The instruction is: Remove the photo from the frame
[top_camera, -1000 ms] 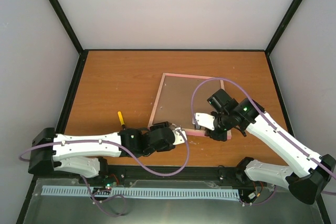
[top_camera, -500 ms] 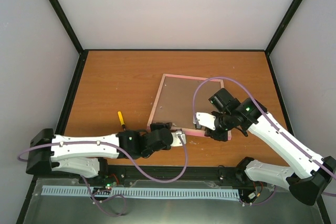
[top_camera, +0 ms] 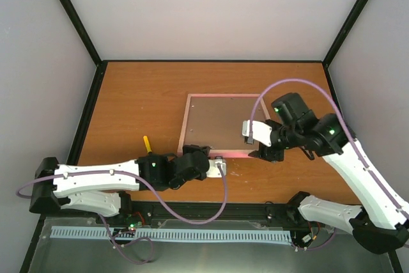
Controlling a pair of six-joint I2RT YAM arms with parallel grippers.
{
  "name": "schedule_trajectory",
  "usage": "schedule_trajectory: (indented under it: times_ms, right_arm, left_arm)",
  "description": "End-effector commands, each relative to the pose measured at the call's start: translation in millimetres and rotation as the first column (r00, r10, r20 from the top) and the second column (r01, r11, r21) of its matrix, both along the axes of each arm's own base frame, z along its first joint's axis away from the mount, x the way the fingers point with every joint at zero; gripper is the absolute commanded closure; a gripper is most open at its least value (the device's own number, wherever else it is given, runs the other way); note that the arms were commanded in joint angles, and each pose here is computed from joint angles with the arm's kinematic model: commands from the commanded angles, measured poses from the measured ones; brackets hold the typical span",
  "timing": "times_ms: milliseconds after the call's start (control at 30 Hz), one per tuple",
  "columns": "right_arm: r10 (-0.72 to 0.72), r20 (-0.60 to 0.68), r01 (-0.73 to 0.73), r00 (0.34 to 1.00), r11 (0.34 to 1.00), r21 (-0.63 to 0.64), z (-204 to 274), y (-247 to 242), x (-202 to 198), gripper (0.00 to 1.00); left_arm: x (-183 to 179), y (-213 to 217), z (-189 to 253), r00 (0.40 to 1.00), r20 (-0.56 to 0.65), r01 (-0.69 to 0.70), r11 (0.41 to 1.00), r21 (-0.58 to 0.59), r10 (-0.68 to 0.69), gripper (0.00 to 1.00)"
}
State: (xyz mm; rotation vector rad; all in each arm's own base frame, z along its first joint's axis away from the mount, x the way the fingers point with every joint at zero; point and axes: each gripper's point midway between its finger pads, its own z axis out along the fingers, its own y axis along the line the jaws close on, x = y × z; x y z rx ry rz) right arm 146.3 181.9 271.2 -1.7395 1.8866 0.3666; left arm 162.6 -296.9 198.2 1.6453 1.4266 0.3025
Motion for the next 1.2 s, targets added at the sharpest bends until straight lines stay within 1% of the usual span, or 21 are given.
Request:
schedule_trajectory:
  times_ms: [0, 67, 233, 267, 367, 500, 600, 733, 900, 1000, 1033, 1167]
  right_arm:
    - [0.003, 0.058, -0.004, 0.998, 1.000, 0.020, 27.1, -10.8, -7.8, 0.35]
    - [0.003, 0.098, -0.002, 0.995, 1.000, -0.010, 29.1, -17.3, -4.9, 0.32]
    - [0.014, 0.204, 0.009, 0.979, 0.994, -0.110, 23.2, -35.2, 5.2, 0.29]
    - [0.017, 0.232, 0.012, 0.972, 0.992, -0.123, 23.3, -38.0, 8.0, 0.27]
    - [0.011, 0.345, 0.048, 0.938, 0.986, -0.162, 25.4, -46.4, 24.2, 0.26]
    - [0.046, 0.448, 0.068, 0.893, 0.970, -0.233, 22.6, -55.3, 40.4, 0.26]
    - [0.075, 0.485, 0.058, 0.871, 0.965, -0.254, 24.7, -57.2, 43.5, 0.28]
    - [0.095, 0.516, 0.039, 0.851, 0.969, -0.243, 34.9, -54.3, 44.4, 0.30]
    - [0.124, 0.529, 0.026, 0.840, 0.963, -0.267, 25.9, -50.2, 51.9, 0.31]
    - [0.130, 0.526, 0.026, 0.841, 0.960, -0.278, 23.1, -47.8, 56.6, 0.34]
    - [0.130, 0.526, 0.025, 0.840, 0.960, -0.277, 23.5, -46.8, 57.6, 0.36]
    - [0.135, 0.532, 0.021, 0.836, 0.961, -0.276, 26.3, -45.6, 58.6, 0.52]
  left_arm:
    - [10.6, -18.1, 90.6, 0.998, -0.026, -0.067, 0.956, -0.287, 0.062, 0.95]
    - [12.5, -21.8, 102.7, 0.998, -0.030, -0.066, 0.951, -0.301, 0.060, 0.95]
    - [14.8, -37.0, 128.8, 0.998, -0.043, -0.054, 0.939, -0.338, 0.042, 0.95]
    - [14.7, -40.1, 132.1, 0.999, -0.041, -0.046, 0.938, -0.343, 0.034, 0.95]
    - [15.4, -48.4, 138.9, 1.000, -0.020, -0.021, 0.935, -0.355, 0.014, 0.95]
    - [13.2, -58.3, 145.6, 1.000, -0.020, 0.007, 0.926, -0.378, -0.016, 0.95]
    - [12.0, -63.9, 146.7, 0.999, -0.027, 0.019, 0.922, -0.386, -0.032, 0.96]
    - [9.1, -69.8, 150.6, 0.998, -0.034, 0.038, 0.914, -0.403, -0.057, 0.96]
    - [1.3, -77.3, 160.5, 0.993, -0.037, 0.088, 0.891, -0.445, -0.116, 0.96]
    - [-0.8, -80.0, 164.9, 0.990, -0.040, 0.100, 0.884, -0.457, -0.133, 0.95]
    - [-2.2, -80.3, 165.8, 0.989, -0.040, 0.106, 0.882, -0.459, -0.140, 0.95]
    - [-3.4, -79.1, 167.8, 0.988, -0.037, 0.113, 0.876, -0.469, -0.147, 0.94]
